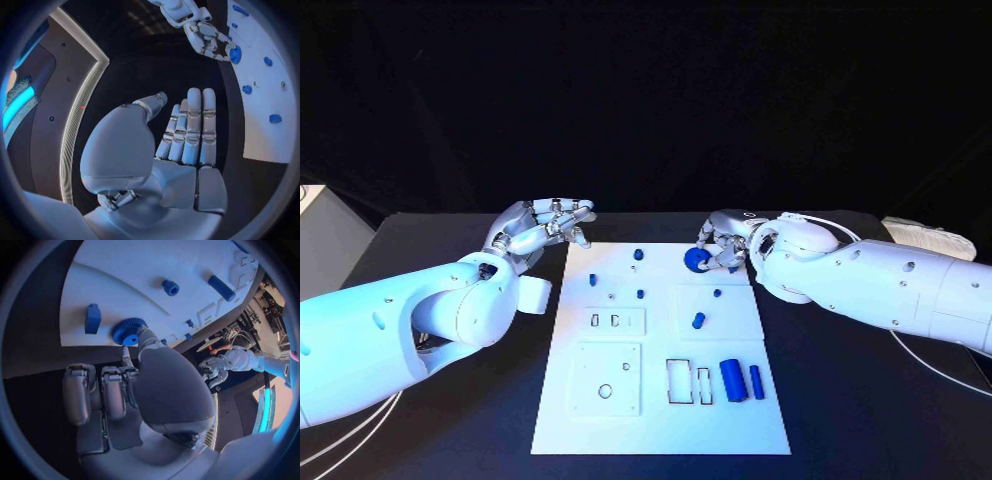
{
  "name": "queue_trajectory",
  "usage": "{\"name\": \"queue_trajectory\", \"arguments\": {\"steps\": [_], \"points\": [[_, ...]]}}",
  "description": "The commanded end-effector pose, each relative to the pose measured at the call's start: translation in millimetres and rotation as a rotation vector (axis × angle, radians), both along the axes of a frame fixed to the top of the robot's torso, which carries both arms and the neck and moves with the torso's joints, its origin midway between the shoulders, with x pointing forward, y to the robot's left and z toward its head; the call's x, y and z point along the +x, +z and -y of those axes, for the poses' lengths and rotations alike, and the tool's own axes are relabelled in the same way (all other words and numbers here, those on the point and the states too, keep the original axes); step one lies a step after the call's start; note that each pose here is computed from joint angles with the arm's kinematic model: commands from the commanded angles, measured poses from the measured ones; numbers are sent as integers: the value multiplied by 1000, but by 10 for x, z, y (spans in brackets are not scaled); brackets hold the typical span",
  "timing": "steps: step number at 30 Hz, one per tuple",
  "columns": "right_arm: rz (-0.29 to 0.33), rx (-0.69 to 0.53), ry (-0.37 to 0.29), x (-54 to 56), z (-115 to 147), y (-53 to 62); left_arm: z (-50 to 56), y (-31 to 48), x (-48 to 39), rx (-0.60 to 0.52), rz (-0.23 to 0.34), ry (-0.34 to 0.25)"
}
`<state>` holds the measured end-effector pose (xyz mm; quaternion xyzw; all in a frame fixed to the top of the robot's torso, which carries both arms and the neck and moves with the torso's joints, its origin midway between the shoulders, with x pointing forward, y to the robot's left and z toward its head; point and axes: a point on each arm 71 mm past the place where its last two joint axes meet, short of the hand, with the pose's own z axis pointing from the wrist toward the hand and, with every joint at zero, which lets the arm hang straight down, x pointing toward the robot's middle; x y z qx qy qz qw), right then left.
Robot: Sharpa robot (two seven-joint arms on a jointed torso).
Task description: Assemble the parts on the task board
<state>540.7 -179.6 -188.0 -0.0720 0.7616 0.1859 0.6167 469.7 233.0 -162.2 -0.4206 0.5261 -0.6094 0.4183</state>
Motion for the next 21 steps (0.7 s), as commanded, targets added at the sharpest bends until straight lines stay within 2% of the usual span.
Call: {"name": "queue_trajectory", "arguments": {"steps": [1,13,21], "points": [[-28,4,16,-6,-23,-38,26,15,-3,-10,3,-18],[-66,-5,17,-11,-22,-121,16,14,-4,-8,1,-17],[-18,-10,26,-24,-37,-95,18,13,-2,-8,0,-19]]}}
